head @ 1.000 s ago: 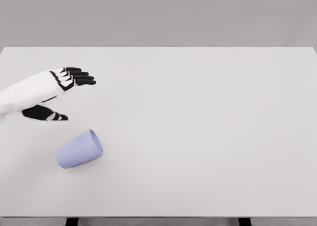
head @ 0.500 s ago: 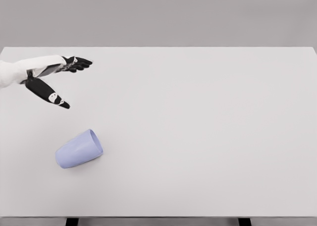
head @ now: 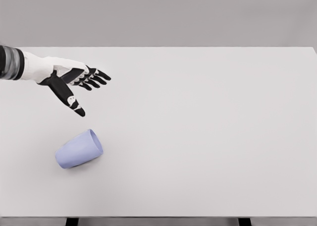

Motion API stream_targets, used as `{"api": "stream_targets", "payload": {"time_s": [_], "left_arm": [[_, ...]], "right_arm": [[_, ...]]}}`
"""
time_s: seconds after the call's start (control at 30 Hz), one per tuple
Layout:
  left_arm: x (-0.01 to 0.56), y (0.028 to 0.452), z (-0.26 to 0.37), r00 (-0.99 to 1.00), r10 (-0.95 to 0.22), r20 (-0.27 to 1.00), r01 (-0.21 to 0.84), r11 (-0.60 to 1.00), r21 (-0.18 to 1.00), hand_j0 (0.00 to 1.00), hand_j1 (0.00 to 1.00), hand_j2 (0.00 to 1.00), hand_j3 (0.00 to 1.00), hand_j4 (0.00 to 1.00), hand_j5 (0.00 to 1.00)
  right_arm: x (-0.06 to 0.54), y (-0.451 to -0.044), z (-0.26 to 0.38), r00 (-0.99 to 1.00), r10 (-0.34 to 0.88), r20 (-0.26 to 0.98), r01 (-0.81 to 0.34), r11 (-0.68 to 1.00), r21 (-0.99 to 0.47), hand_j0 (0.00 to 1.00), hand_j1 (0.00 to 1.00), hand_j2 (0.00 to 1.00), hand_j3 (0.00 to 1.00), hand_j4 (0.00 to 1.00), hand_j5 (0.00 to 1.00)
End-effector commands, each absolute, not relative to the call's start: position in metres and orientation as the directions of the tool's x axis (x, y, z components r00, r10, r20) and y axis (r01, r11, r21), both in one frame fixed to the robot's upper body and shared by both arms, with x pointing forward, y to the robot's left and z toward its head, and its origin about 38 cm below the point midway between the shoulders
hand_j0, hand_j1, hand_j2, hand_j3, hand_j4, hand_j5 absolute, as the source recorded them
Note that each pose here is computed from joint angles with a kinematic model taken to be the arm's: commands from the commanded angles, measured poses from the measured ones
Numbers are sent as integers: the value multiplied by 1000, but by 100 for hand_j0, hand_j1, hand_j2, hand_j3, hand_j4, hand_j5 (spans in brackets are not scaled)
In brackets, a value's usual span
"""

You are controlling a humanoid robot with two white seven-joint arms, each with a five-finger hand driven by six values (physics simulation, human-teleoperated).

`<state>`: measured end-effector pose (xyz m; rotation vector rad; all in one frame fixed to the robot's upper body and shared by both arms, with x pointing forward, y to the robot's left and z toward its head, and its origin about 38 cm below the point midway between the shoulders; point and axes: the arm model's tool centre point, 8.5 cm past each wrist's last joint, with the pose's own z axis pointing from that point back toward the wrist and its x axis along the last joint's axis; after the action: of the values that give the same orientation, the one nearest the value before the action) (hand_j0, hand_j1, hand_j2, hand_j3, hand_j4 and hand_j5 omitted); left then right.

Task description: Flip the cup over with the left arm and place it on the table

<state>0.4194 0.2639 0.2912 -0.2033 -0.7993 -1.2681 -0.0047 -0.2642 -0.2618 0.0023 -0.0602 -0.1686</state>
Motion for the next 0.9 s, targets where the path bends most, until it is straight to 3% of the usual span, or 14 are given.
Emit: {"api": "stream_targets", "payload": {"time_s": [0.0,0.5,0.87], "left_arm": [[413,250,268,106,-770,629,935,293,202,100,100,100,100,100,100],[406,278,286,187,-721,667,915,374,148,100,100,100,100,100,100],[392,302,258,294,-725,623,905,420,61,100,100,100,100,100,100]], "right_arm": [[-6,-264,-262,984,-168,58,168,986,7,100,100,100,100,100,100],[-6,-264,-262,984,-168,58,168,986,7,100,100,100,100,100,100],[-6,-264,-262,984,-171,58,171,985,7,100,100,100,100,100,100]]}}
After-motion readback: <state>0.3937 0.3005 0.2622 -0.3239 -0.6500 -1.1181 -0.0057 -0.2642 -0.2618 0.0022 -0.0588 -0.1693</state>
